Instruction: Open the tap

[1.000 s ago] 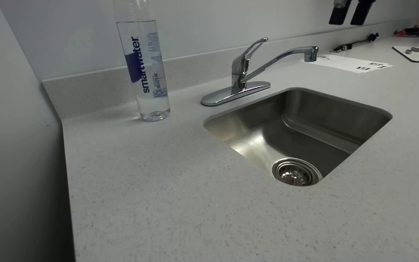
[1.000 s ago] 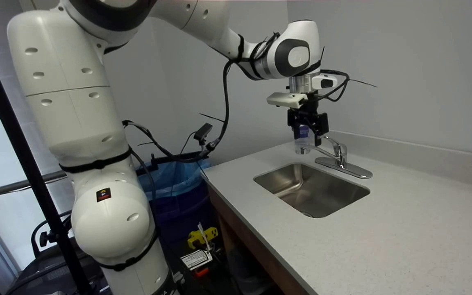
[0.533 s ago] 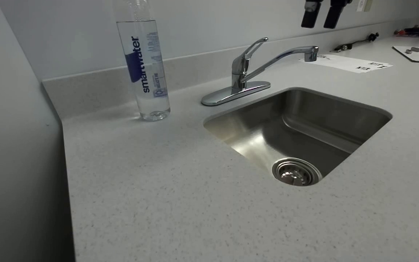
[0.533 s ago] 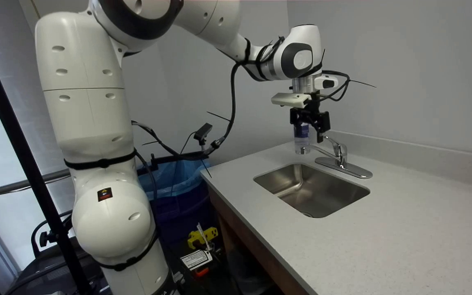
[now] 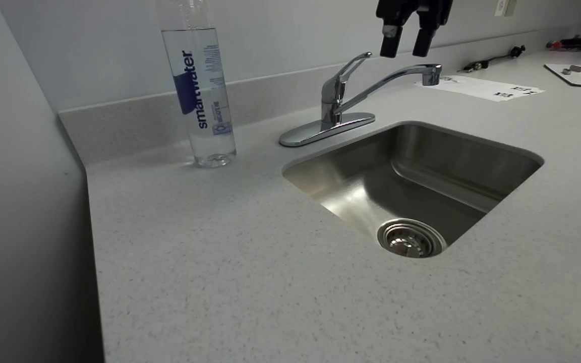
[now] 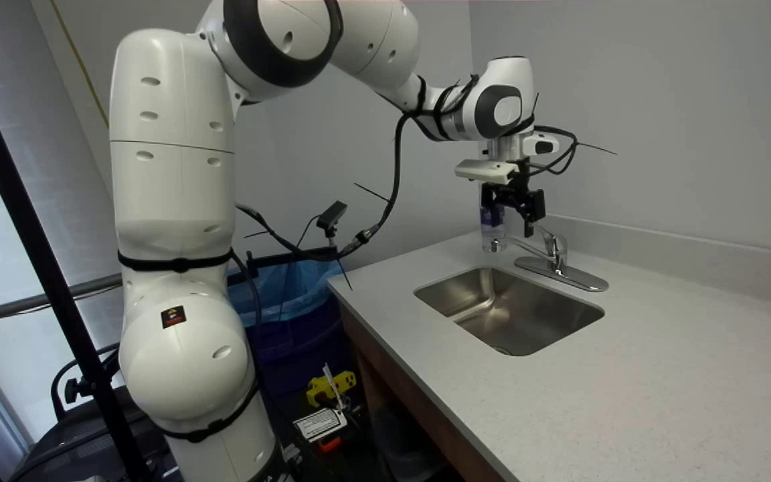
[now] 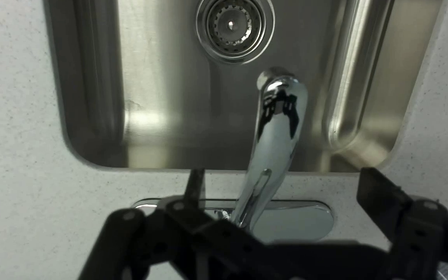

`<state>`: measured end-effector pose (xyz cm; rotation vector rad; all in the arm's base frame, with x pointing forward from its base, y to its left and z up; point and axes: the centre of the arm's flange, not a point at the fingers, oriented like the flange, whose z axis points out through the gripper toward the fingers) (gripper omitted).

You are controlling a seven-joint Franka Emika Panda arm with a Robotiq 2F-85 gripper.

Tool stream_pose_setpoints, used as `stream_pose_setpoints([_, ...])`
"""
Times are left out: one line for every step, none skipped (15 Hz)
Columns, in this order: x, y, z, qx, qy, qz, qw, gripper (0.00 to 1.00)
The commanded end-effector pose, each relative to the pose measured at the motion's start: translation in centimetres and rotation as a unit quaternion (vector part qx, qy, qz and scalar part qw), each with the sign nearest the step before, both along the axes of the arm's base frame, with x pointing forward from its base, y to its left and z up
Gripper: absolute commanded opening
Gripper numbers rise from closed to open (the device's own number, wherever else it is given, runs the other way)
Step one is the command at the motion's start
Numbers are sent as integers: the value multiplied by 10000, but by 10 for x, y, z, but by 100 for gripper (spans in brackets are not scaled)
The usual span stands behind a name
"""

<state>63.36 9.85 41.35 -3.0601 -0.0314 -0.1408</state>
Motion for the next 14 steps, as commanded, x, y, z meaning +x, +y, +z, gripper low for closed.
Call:
stream_pose_setpoints([27,21,-11,90,69,80,9999,100])
stream_pose_setpoints([31,26,-14,84,52,114,9999,100])
stream_pose_setpoints([34,30,-16,83,32,141,9999,100])
stream_pose_setpoints([38,34,-19,86,21,165,9998,100])
stream_pose_setpoints([41,38,-19,91,0,186,9998,100])
stream_pose_setpoints([44,41,-21,87,-28,210,9997,100])
stream_pose_setpoints([47,43,-21,73,-61,228,9997,100])
stream_pose_setpoints([49,45,-22,62,-93,246,9996,100])
stream_pose_setpoints([52,48,-23,52,-108,265,9996,100])
stream_pose_setpoints([55,50,-24,56,-114,277,9995,100])
stream_pose_setpoints([57,53,-25,53,-131,287,9995,100])
stream_pose_setpoints([59,55,-26,36,-160,299,9994,100])
stream_pose_setpoints([61,56,-28,19,-194,310,9993,100])
stream_pose_setpoints([63,57,-27,-14,-268,318,9991,100])
